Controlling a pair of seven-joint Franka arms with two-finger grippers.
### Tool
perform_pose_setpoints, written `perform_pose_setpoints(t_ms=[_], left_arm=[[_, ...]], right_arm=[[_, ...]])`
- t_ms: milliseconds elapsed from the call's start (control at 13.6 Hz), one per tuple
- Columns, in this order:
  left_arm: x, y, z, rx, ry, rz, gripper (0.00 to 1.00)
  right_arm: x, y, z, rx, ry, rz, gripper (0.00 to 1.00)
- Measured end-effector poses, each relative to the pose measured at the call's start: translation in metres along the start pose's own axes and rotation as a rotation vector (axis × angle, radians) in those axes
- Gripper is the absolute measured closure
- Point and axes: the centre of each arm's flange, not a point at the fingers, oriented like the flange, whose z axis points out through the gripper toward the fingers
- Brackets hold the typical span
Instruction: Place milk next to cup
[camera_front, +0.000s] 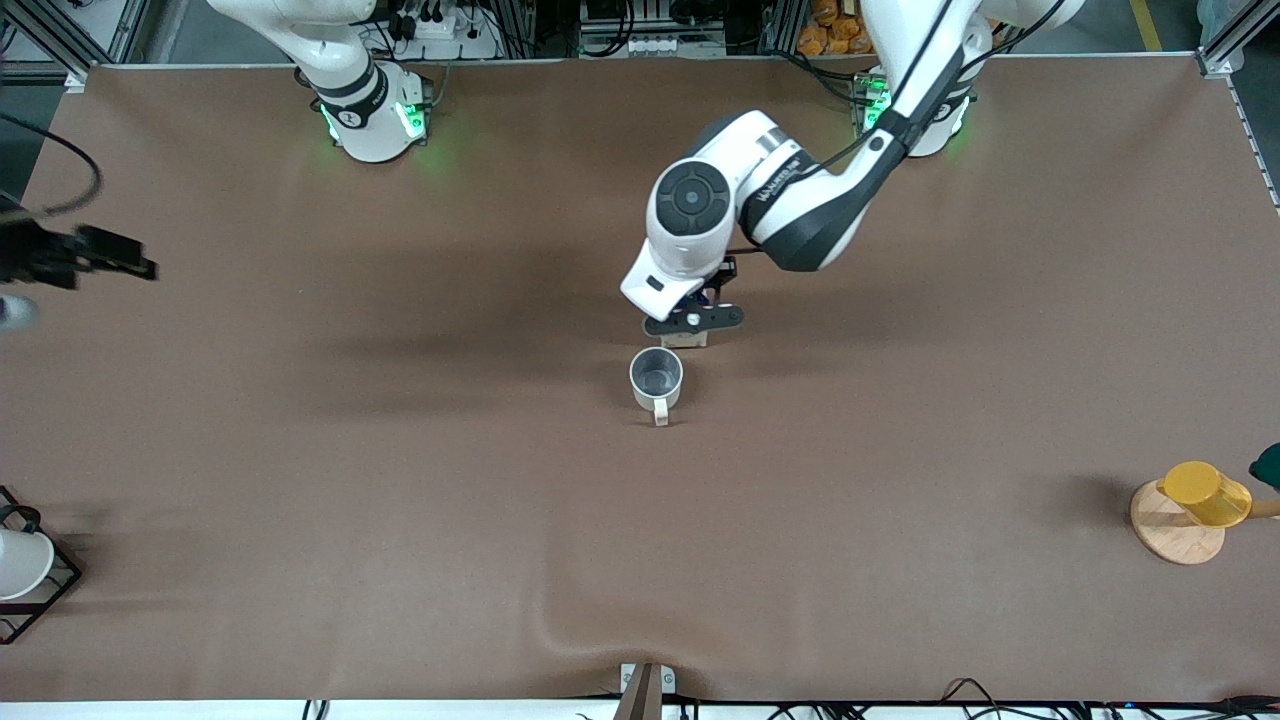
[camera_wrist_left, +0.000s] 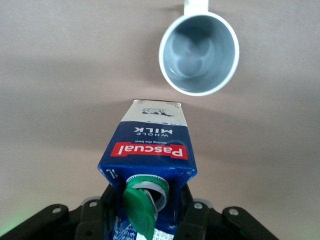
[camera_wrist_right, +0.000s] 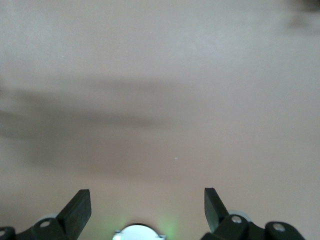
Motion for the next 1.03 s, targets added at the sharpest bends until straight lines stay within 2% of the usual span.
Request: perform_pose_setpoints(t_ms=[221,442,811,1032], left_arm=[[0.007,0.006,-0.001,-0.026,0.013,-0.003,0.50],[0.013,0.010,0.005,-0.034,0.009,-0.006,0.50],[0.019,0.014,0.004,-0.057,0.019,-0.007,0.49],[0.020,0.016,0.003,-0.071,0.030,-0.007,0.48]], right_arm=[[-0.021,-0.007,-0.028,-0.033,0.050,-0.035,0.00],[-0.026,-0.010,-0.034,-0.037,0.062,-0.036,0.00],[-0.028,-0.018,-0.032,-0.028,0.036,0.143,0.00],[-0.033,-0.016,-0.046,-0.030,0.059,0.159,0.00]])
